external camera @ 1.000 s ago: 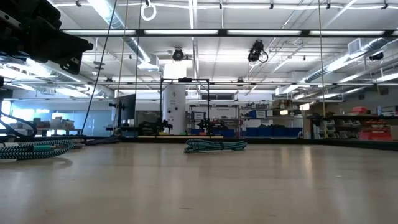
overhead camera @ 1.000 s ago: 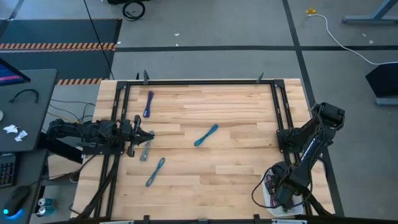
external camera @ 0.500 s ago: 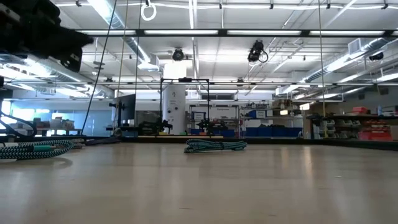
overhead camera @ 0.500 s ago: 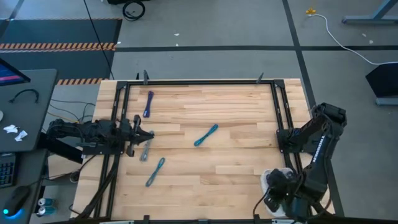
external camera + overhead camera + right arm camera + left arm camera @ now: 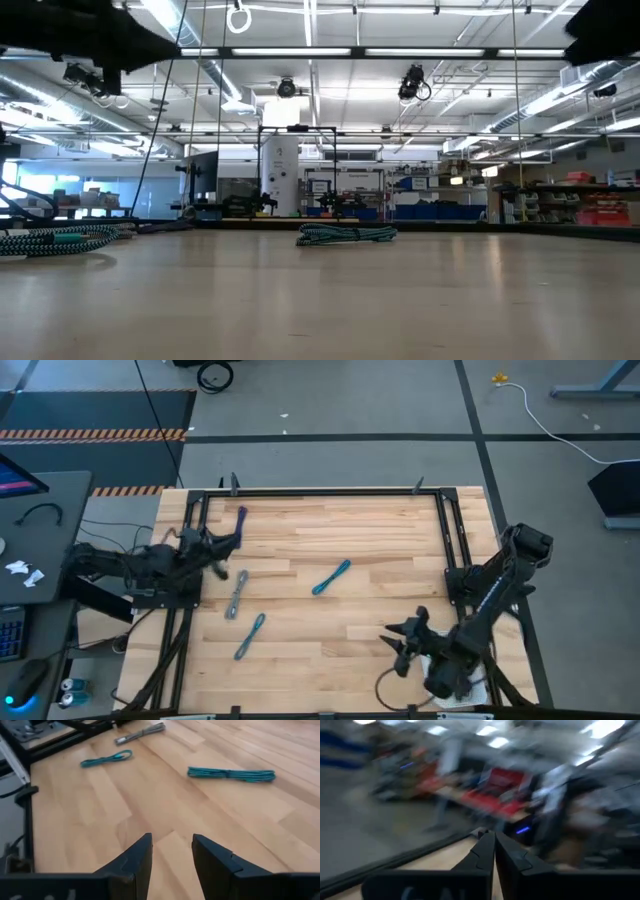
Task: Pick and place USB-C Cables
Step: Put the violet charger cable into the white bin
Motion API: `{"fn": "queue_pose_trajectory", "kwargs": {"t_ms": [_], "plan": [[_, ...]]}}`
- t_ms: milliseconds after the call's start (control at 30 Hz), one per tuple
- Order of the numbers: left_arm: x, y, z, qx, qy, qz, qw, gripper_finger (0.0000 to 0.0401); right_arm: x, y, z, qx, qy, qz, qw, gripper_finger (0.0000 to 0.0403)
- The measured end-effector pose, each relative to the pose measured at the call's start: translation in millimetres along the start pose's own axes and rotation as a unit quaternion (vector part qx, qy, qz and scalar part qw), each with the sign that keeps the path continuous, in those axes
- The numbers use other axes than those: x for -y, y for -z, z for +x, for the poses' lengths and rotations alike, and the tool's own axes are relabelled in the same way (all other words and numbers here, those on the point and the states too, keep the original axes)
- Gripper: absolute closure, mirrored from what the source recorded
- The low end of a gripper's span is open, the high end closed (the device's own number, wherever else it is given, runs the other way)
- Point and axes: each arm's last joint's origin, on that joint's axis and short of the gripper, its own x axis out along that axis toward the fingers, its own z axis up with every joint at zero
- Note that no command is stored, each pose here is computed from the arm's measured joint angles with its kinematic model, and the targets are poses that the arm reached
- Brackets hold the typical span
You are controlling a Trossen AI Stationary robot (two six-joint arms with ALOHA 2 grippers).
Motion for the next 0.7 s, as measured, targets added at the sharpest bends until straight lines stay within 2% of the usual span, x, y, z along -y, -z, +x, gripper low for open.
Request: {"fn": "queue_pose_trajectory", "kwargs": {"t_ms": [67,167,267,333,433,500,600,700], "plan": [[5.5,-5.7,11.0,-0.049,-0.065,0.039,0.996,0.0386,1.9,0.9,11.1,0.003,-0.001,0.006,1.000,0.0259],[13.4,-20.8,30.1,-0.133,-0.146,0.106,0.975,0.0387,3.7,0.5,23.1,-0.012,-0.004,-0.005,1.000,0.0259],[20.7,-35.4,50.8,-0.237,-0.162,0.180,0.941,0.0387,3.4,-1.5,30.9,-0.016,-0.012,-0.017,1.000,0.0259],[24.7,-45.0,67.2,-0.275,-0.181,0.187,0.925,0.0385,1.4,-3.0,33.7,-0.009,-0.022,-0.025,0.999,0.0259],[23.7,-58.3,91.2,-0.298,-0.240,0.173,0.908,0.0379,-0.5,-4.2,36.2,0.009,-0.030,-0.045,0.999,0.0259],[15.6,-61.4,105.6,-0.333,-0.290,0.177,0.880,0.0371,-2.3,-5.2,36.8,0.025,-0.034,-0.053,0.998,0.0259],[-7.3,-57.4,123.0,-0.389,-0.367,0.175,0.827,0.0349,-3.8,-5.3,36.6,0.035,-0.040,-0.066,0.996,0.0259],[-36.4,-43.9,137.0,-0.453,-0.397,0.139,0.786,0.0311,-5.0,-3.9,35.6,0.040,-0.048,-0.077,0.995,0.0259]]}}
